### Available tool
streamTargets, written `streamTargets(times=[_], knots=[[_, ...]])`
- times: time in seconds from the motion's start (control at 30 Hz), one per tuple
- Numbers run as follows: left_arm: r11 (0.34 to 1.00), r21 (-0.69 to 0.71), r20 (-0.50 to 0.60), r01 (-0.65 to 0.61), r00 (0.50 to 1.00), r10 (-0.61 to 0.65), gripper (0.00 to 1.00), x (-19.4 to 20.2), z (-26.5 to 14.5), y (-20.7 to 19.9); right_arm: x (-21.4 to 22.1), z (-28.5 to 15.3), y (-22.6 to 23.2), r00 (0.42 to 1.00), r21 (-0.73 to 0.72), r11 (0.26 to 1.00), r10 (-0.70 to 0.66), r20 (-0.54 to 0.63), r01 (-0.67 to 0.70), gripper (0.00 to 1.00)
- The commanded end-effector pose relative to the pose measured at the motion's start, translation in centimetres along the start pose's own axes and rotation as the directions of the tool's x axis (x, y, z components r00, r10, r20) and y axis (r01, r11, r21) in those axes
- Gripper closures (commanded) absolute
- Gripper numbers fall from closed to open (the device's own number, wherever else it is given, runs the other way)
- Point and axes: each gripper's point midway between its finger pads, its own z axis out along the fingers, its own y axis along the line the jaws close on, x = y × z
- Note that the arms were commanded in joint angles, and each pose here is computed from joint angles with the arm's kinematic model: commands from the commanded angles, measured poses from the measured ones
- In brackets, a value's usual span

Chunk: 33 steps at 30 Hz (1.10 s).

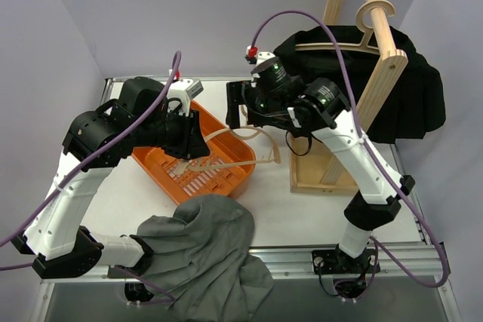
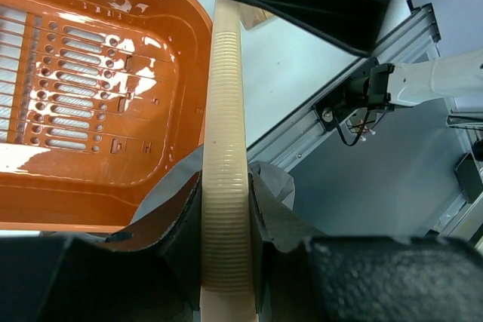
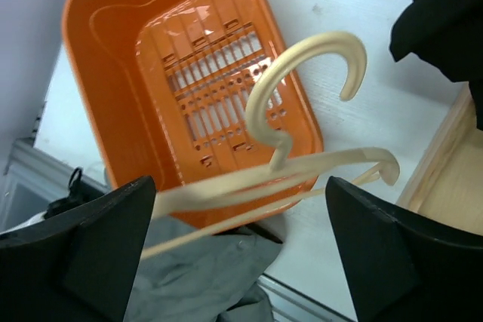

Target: Remove the skirt from the hanger

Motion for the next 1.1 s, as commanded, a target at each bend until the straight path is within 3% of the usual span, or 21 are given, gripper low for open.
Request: streamTargets(times=[0.0, 0.1, 0.2, 0.3, 0.33, 0.37, 0.43, 0.57, 0.7, 0.87, 1.07], knots=[[0.996, 0.065, 0.080, -0.067, 0.995, 0.062, 0.98, -1.4, -1.5, -1.4, -0.5, -6.3, 0.8, 0.999, -0.129, 0.992, -0.012, 0.042, 0.017, 0.08], [0.993, 0.084, 0.094, -0.087, 0.992, 0.079, 0.98, -1.5, -1.6, -1.7, -1.1, -9.5, 2.1, 0.996, -0.238, 0.971, 0.005, 0.088, 0.016, 0.05], [0.983, 0.126, 0.131, -0.131, 0.985, 0.115, 0.98, -2.1, -1.5, -2.5, -2.2, -13.5, 4.2, 0.986, -0.391, 0.919, 0.015, 0.167, 0.052, 0.20], [0.966, 0.191, 0.200, -0.173, 0.971, 0.135, 0.98, -3.1, -2.2, -3.9, -2.9, -19.1, 7.3, 0.964, -0.603, 0.784, 0.018, 0.264, 0.150, 0.97], [0.962, 0.207, 0.204, -0.176, 0.970, 0.134, 0.98, -3.4, -2.1, -4.3, -3.8, -21.5, 8.8, 0.943, -0.675, 0.706, 0.031, 0.332, 0.214, 1.00], [0.958, 0.221, 0.220, -0.184, 0.966, 0.135, 0.98, -4.0, -2.0, -4.7, -3.2, -21.7, 9.2, 0.941, -0.703, 0.672, 0.027, 0.337, 0.233, 1.00], [0.950, 0.245, 0.232, -0.193, 0.963, 0.136, 0.98, -4.7, -1.5, -5.3, -4.7, -26.6, 9.0, 0.877, -0.724, 0.617, 0.109, 0.469, 0.310, 1.00], [0.890, 0.351, 0.362, -0.289, 0.919, 0.156, 0.98, -7.6, -1.9, -8.3, -6.1, -28.4, 6.1, 0.793, -0.650, 0.709, 0.214, 0.570, 0.275, 1.00], [0.832, 0.402, 0.432, -0.381, 0.881, 0.194, 0.98, -9.2, -1.6, -10.2, -5.7, -27.9, 4.2, 0.791, -0.598, 0.771, 0.218, 0.572, 0.221, 1.00], [0.741, 0.420, 0.548, -0.524, 0.797, 0.254, 0.98, -11.5, -2.1, -12.4, -7.0, -26.4, -0.5, 0.739, -0.456, 0.890, 0.308, 0.599, -0.002, 1.00], [0.637, 0.455, 0.583, -0.623, 0.749, 0.316, 0.98, -13.2, 0.8, -14.0, -9.3, -26.2, -3.3, 0.660, -0.347, 0.930, 0.335, 0.672, -0.120, 1.00]])
